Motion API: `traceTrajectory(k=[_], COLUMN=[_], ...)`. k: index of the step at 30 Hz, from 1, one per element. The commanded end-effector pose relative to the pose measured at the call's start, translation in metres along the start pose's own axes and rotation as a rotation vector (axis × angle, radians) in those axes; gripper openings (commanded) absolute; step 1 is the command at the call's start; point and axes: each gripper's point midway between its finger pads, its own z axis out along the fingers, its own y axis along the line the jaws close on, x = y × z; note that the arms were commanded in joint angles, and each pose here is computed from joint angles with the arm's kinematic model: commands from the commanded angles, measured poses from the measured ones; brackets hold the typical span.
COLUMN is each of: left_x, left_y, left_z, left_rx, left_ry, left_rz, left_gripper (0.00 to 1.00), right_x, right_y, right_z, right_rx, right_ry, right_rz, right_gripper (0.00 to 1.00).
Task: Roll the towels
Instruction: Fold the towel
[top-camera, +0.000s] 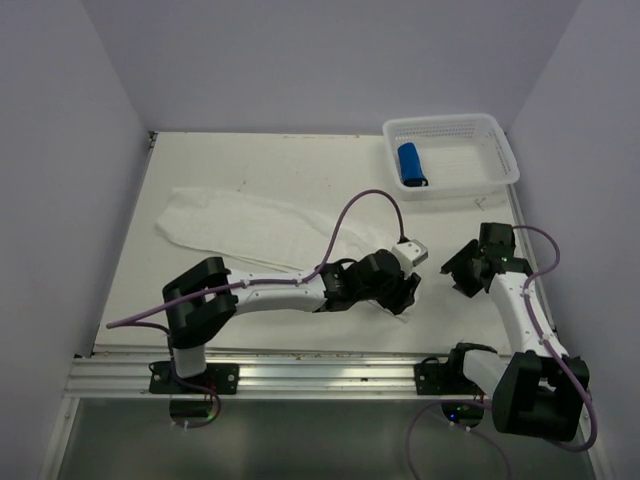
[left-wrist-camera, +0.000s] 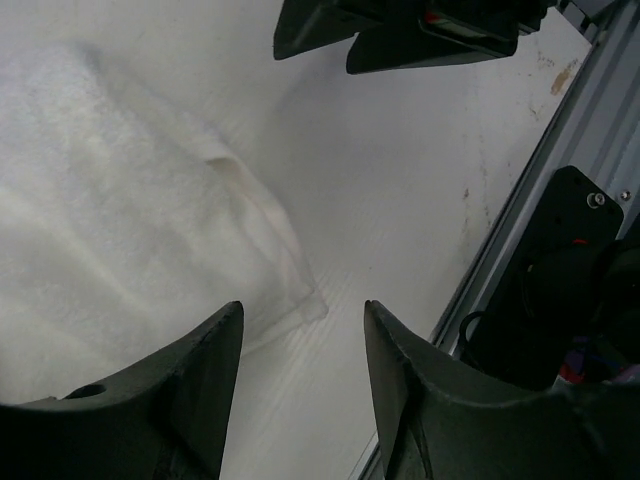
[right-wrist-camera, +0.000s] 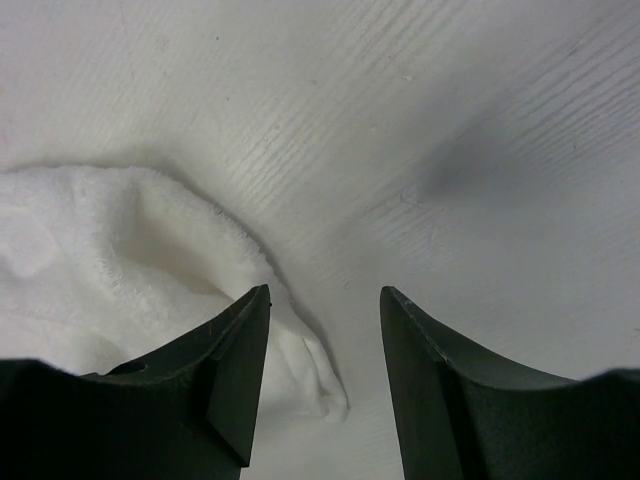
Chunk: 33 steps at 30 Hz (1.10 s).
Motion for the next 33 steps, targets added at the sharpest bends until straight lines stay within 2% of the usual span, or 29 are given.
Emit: traceTrajectory(k=[1, 7, 8, 9, 10, 12, 13, 17, 24, 33], left_x=[-0.023, -0.002, 0.001, 0.0, 0.014, 0.017, 0.021, 0.028, 0.045, 0.06], left_y=[-0.022, -0.027, -0.027, -0.024, -0.017, -0.011, -0.009, -0.006, -0.002, -0.002], left_z=[0.01, 0.033, 0.036, 0.04, 0.044, 0.048, 0.051, 0.054, 0.056, 0.064], left_rx=[0.075, 0.056, 0.045, 0.02, -0.015, -0.048, -0.054, -0.063, -0.068, -0.057], left_ry=[-0.068, -0.004, 0.009, 0.005, 0.066, 0.086, 0.095, 0.116, 0.164, 0.2], left_rz=[0.065, 0.123, 0.132, 0.135, 0.145, 0.154, 0.155, 0.158, 0.146, 0.133], left_gripper=[0.56, 0.54, 0.52, 0.45, 0.42, 0.33, 0.33, 0.33, 0.44, 0.48], right_x=[-0.006, -0.002, -0.002, -0.002, -0.002, -0.003, -0.002, -0.002, 0.001, 0.002], right_y=[0.019, 0.019, 0.02, 0.02, 0.02, 0.019, 0.019, 0.018, 0.017, 0.015], right_z=[-0.007, -0.002, -0.001, -0.001, -0.001, -0.001, -0.001, 0.0, 0.003, 0.005], right_rx=[-0.1, -0.11, -0.112, -0.113, -0.113, -0.114, -0.115, -0.113, -0.117, -0.114], right_ry=[0.011, 0.036, 0.037, 0.038, 0.04, 0.036, 0.038, 0.04, 0.047, 0.048], right_rz=[-0.014, -0.015, -0.016, -0.016, -0.019, -0.023, -0.024, -0.029, -0.03, -0.032], right_gripper=[0.52, 0.51, 0.51, 0.51, 0.51, 0.51, 0.51, 0.51, 0.51, 0.51])
